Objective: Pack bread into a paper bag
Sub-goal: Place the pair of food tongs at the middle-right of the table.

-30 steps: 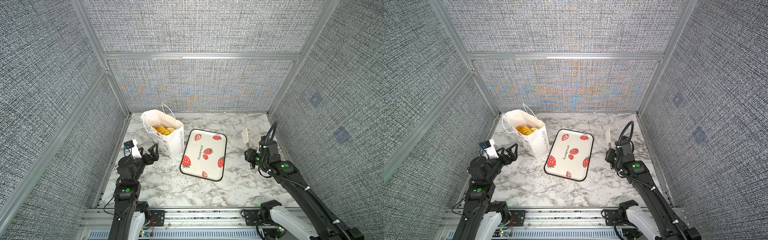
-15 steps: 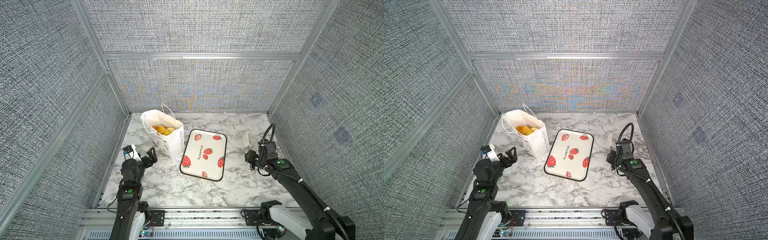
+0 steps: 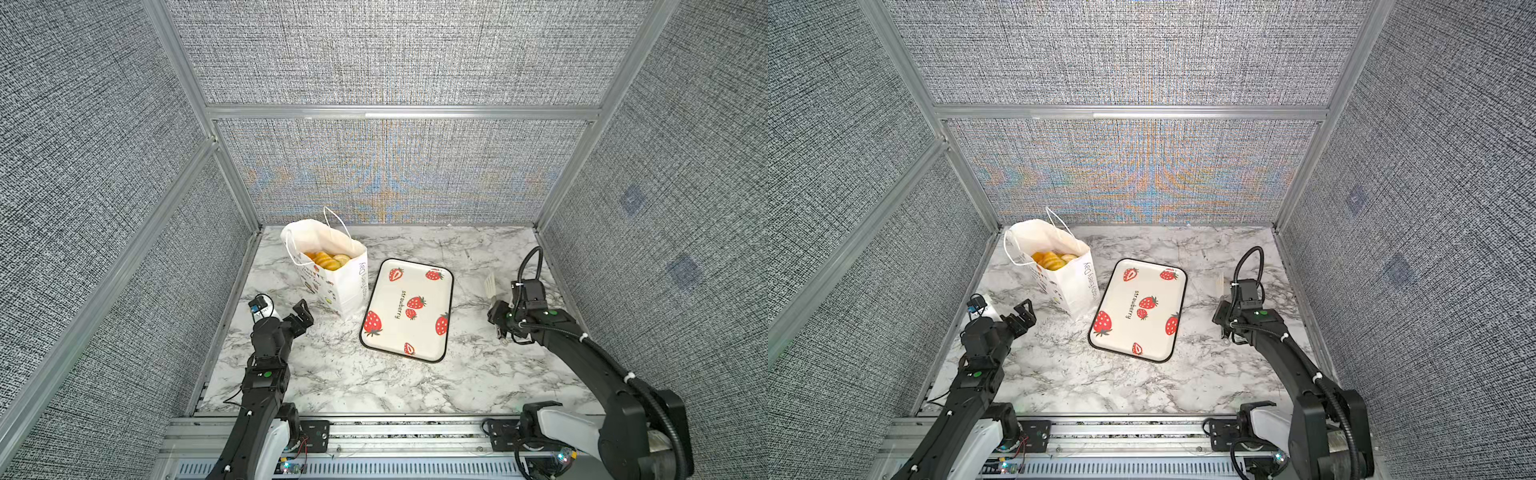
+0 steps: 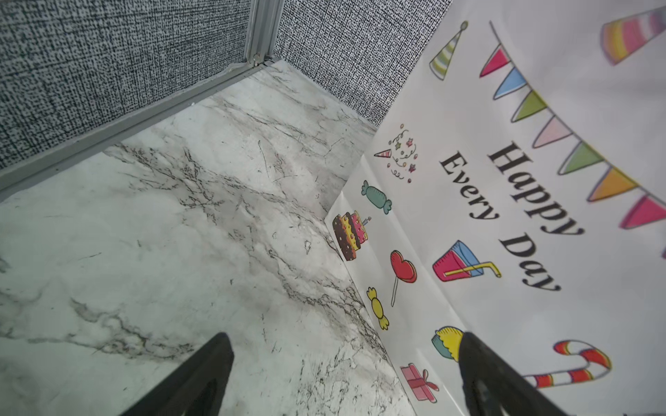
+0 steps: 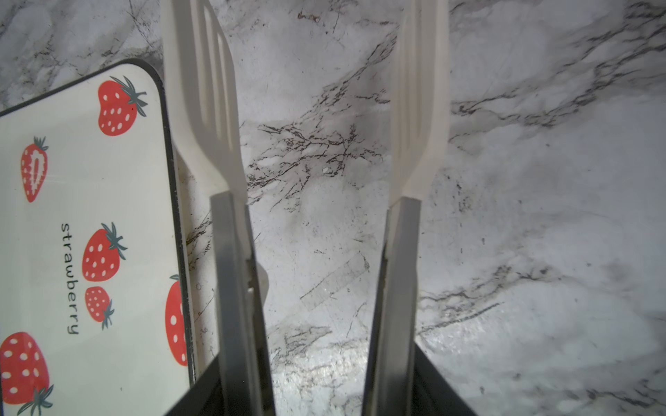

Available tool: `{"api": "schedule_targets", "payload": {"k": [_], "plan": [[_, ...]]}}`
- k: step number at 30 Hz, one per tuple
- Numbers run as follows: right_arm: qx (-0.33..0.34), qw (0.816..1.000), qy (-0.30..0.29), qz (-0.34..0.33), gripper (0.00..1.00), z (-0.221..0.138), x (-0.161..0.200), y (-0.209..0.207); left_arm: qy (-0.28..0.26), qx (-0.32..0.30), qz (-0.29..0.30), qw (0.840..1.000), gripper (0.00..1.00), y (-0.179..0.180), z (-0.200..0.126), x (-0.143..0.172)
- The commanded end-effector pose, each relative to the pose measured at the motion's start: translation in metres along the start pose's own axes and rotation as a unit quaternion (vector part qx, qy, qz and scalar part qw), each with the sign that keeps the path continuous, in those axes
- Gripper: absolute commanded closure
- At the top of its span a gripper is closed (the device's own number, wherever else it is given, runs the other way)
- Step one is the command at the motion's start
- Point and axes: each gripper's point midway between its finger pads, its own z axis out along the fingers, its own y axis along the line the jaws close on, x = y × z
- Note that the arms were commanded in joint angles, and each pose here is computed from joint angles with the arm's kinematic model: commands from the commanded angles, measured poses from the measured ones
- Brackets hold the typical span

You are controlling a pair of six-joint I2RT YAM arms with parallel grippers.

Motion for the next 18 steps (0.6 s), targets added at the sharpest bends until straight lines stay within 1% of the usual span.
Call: {"api": "schedule_targets", "payload": {"k": [1,6,10,18], "plan": [[-0.014,1.0,-0.01,0.002,0.44,0.008,-0.013,0.009,-0.035,-0.005,-0.013,0.999,0.01,0.001,0.001,-0.014],[-0.01,1.0,0.016,0.004,0.44,0.025,-0.013,0.01,-0.056,-0.016,-0.019,0.998,0.01,0.008,0.0,-0.015],[-0.013,0.999,0.031,0.006,0.44,0.037,-0.012,0.013,-0.059,-0.031,-0.018,0.998,0.01,0.015,0.003,-0.013],[-0.008,0.999,0.046,0.004,0.44,0.052,-0.011,0.014,-0.062,-0.036,-0.012,0.997,0.01,0.016,0.007,-0.014]]}}
